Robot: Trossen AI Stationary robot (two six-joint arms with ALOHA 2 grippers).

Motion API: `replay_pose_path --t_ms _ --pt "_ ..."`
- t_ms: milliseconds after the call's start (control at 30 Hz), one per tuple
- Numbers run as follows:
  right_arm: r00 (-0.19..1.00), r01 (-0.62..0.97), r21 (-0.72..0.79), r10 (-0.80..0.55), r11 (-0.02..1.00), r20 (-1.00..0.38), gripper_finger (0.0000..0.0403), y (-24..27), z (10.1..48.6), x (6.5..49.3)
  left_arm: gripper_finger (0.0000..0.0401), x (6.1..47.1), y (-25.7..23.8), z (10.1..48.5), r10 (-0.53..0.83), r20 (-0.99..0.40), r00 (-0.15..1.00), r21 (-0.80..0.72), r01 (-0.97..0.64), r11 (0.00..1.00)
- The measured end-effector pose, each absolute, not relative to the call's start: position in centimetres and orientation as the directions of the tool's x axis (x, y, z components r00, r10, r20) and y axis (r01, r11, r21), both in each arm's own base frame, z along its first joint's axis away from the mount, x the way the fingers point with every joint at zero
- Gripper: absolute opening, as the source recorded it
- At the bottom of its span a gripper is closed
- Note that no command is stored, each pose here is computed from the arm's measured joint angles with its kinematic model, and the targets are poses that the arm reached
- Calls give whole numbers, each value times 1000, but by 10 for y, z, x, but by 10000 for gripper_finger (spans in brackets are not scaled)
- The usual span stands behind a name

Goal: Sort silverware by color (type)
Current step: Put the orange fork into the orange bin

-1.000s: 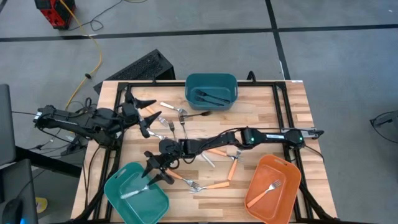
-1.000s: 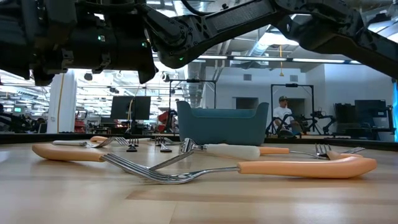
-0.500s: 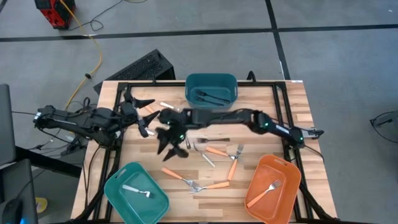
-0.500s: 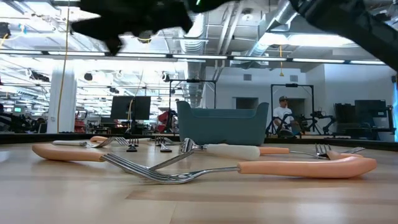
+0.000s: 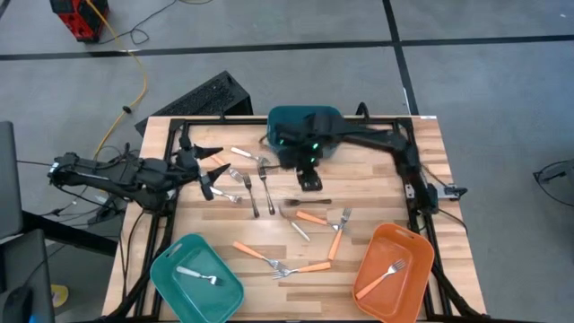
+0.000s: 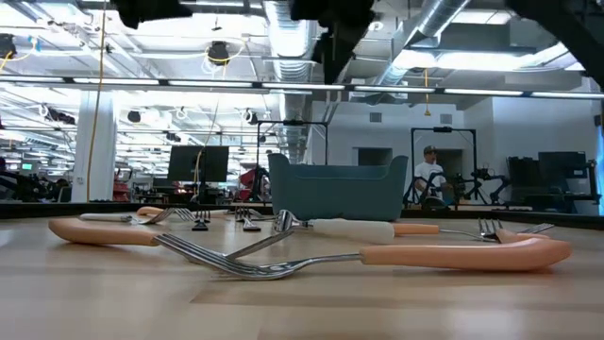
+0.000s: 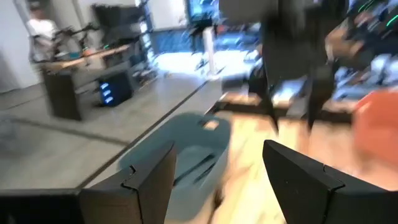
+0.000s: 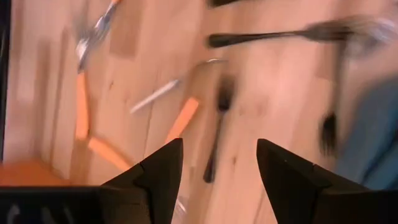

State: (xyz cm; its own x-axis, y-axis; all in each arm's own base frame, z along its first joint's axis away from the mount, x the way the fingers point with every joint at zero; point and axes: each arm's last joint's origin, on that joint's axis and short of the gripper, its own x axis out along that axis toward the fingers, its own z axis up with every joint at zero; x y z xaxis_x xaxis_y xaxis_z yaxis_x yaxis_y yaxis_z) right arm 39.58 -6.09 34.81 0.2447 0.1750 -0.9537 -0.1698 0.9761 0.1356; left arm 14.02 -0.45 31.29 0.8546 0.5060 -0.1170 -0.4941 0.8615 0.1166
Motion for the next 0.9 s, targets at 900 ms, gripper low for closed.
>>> replay_pose_path --t_ms 900 --pt "711 121 148 19 982 -703 207 -17 282 235 208 141 26 244 454 -521 723 -70 -566 821"
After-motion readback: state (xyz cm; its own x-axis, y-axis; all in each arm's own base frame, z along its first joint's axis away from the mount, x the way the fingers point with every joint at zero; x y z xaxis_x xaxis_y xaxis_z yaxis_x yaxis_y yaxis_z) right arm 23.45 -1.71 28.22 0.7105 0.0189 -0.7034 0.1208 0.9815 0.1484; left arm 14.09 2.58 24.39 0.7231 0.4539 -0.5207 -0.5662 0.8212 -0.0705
